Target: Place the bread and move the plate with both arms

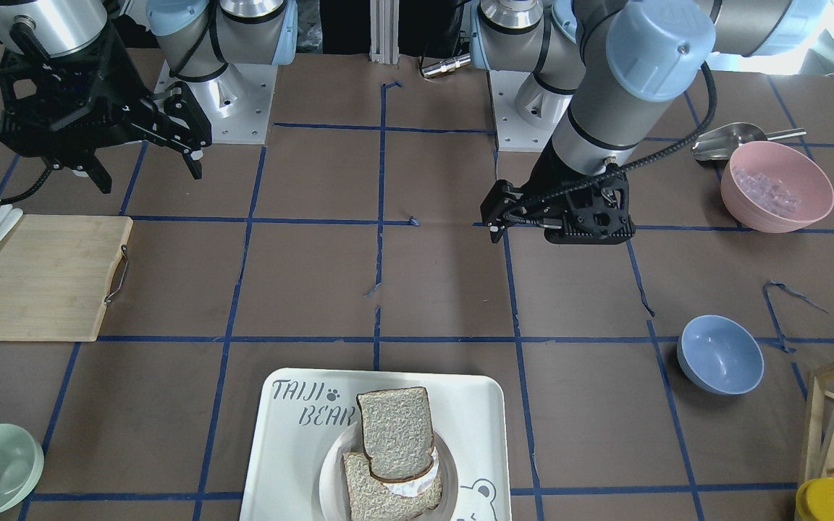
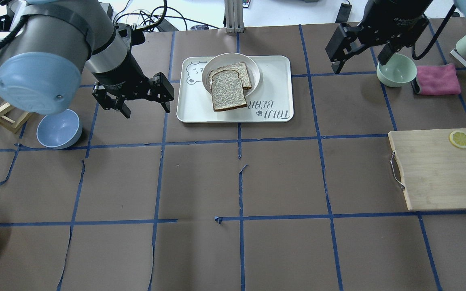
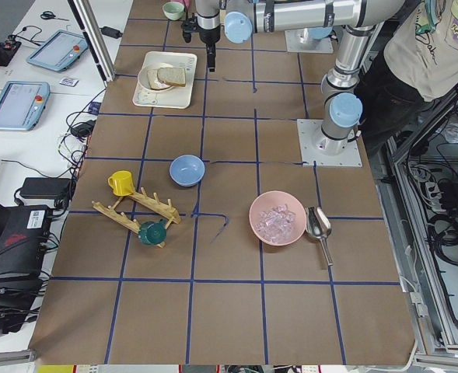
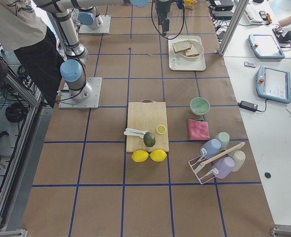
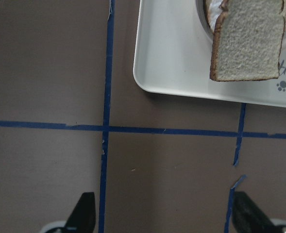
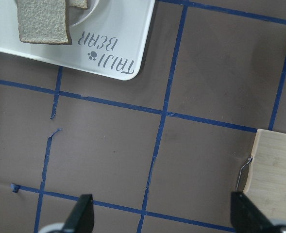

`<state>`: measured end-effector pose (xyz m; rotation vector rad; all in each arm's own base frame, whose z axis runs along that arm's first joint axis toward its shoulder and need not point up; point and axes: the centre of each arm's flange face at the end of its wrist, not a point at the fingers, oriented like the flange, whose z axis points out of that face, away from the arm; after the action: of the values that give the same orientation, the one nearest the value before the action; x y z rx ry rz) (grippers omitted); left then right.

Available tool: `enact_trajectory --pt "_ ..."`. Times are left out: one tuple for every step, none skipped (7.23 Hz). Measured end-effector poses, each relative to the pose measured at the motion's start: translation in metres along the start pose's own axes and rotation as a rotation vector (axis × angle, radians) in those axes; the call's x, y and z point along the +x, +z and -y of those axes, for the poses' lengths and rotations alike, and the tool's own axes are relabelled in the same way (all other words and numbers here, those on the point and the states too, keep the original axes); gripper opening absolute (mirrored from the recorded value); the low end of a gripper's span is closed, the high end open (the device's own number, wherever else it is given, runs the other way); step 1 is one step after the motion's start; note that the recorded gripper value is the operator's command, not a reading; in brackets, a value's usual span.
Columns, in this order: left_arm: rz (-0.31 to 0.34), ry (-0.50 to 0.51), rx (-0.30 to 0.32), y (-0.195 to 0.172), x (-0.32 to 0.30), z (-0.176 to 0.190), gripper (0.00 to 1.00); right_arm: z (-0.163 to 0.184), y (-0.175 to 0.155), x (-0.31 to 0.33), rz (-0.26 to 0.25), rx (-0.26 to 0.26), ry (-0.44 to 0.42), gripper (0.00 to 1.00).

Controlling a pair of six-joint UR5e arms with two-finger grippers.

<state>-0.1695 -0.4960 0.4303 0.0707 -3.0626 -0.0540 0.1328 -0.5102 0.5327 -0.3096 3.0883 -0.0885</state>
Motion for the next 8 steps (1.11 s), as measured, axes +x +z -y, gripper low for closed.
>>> enact_trajectory --pt "0.006 0.009 -0.006 -0.015 0.003 -0.019 1.00 0.000 0.000 0.000 0.000 0.000 0.001 1.00" --pt "0.011 0.015 -0.009 -0.027 0.004 -0.034 1.00 0.000 0.000 0.000 0.000 0.000 0.001 1.00" --pt "0.013 0.019 -0.007 -0.034 0.005 -0.044 1.00 0.000 0.000 0.000 0.001 0.000 0.001 1.00" --pt "0.014 0.020 -0.003 -0.038 0.004 -0.049 1.00 0.000 0.000 0.000 0.001 0.000 0.001 1.00" --pt "0.014 0.022 0.005 -0.042 0.005 -0.053 1.00 0.000 0.000 0.000 0.001 0.000 0.002 1.00" --pt "0.016 0.026 0.017 -0.046 0.004 -0.057 1.00 0.000 0.000 0.000 0.001 0.000 0.002 1.00" --pt "0.033 0.033 0.037 -0.049 0.002 -0.057 1.00 0.000 0.000 0.000 0.001 0.000 0.002 1.00" --pt "0.057 0.035 0.066 -0.051 0.000 -0.053 1.00 0.000 0.000 0.000 0.001 0.000 0.002 1.00"
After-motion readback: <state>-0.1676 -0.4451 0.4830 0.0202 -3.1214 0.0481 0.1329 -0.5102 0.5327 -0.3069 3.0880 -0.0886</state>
